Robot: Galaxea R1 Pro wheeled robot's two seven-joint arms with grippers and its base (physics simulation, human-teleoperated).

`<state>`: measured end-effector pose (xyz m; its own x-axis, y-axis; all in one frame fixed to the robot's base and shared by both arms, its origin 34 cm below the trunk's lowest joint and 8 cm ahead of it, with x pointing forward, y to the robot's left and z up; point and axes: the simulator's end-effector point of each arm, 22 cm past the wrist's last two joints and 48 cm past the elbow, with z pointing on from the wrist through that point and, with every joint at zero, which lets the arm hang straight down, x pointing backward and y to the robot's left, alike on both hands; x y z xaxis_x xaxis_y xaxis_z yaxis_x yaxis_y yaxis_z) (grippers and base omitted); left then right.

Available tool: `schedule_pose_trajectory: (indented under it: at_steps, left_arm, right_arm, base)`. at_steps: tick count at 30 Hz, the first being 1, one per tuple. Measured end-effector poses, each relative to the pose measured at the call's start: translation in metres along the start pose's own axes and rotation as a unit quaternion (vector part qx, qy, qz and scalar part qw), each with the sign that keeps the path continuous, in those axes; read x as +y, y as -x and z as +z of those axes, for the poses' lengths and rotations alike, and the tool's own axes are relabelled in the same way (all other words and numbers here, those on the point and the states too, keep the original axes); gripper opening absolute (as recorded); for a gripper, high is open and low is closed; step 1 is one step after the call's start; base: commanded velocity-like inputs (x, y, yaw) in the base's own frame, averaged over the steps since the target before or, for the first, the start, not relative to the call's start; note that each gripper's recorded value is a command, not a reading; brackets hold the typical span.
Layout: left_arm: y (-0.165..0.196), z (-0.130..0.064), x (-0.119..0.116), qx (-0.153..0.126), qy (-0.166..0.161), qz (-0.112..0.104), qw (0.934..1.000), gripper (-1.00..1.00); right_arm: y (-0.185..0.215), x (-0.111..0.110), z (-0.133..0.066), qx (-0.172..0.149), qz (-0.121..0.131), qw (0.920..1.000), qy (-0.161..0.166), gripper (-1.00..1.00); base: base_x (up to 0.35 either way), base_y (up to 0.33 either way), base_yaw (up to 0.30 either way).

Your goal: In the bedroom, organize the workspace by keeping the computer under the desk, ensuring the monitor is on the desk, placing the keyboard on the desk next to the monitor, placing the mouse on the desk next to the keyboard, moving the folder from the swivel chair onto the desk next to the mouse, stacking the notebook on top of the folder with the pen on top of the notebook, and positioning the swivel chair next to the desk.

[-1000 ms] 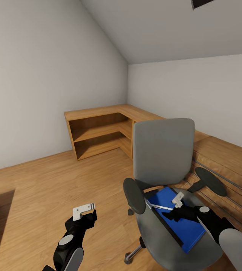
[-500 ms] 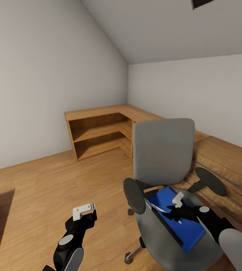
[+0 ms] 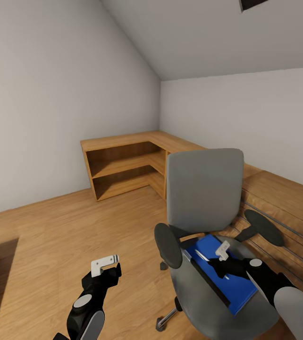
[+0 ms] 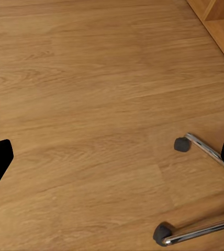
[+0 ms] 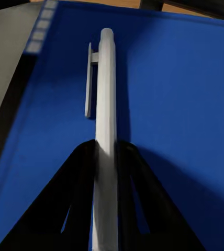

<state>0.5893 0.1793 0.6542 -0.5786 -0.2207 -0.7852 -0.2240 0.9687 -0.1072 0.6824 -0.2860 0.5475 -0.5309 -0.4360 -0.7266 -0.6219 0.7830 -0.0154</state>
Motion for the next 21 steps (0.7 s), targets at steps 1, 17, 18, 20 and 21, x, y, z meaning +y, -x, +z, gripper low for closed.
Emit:
schedule_pose_trajectory:
  at_steps: [1, 17, 18, 20, 21]
  left_arm:
    - [0.0000, 0.0000, 0.0000, 0.000, 0.000, 0.000, 1.0000, 1.00]
    - [0.0001, 0.0001, 0.0004, 0.000, 0.000, 0.000, 1.0000, 1.00]
    - [0.0001, 0.0001, 0.0006, 0.000, 0.001, 0.000, 1.0000, 1.00]
    - [0.0019, -0.0007, 0.0006, 0.000, 0.001, 0.000, 1.0000, 1.00]
    - [0.0036, -0.0017, 0.0004, 0.000, 0.001, 0.000, 1.0000, 1.00]
  right_arm:
    - [0.0000, 0.0003, 0.0000, 0.000, 0.000, 1.0000, 0.001, -1.00]
    - [0.0000, 0.0006, 0.0000, 0.001, 0.000, 1.0000, 0.002, -1.00]
    - [0.0000, 0.0006, 0.0001, 0.001, 0.000, 1.0000, 0.001, -1.00]
    - [0.0003, 0.0008, -0.0010, 0.003, -0.001, 1.0000, 0.002, -1.00]
    - [0.0018, 0.0008, -0.0022, 0.003, -0.001, 1.0000, 0.002, -1.00]
  base:
    - [0.000, 0.000, 0.000]
    - [0.000, 0.000, 0.000]
    - [0.000, 0.000, 0.000]
    - [0.000, 0.000, 0.000]
    - [0.000, 0.000, 0.000]
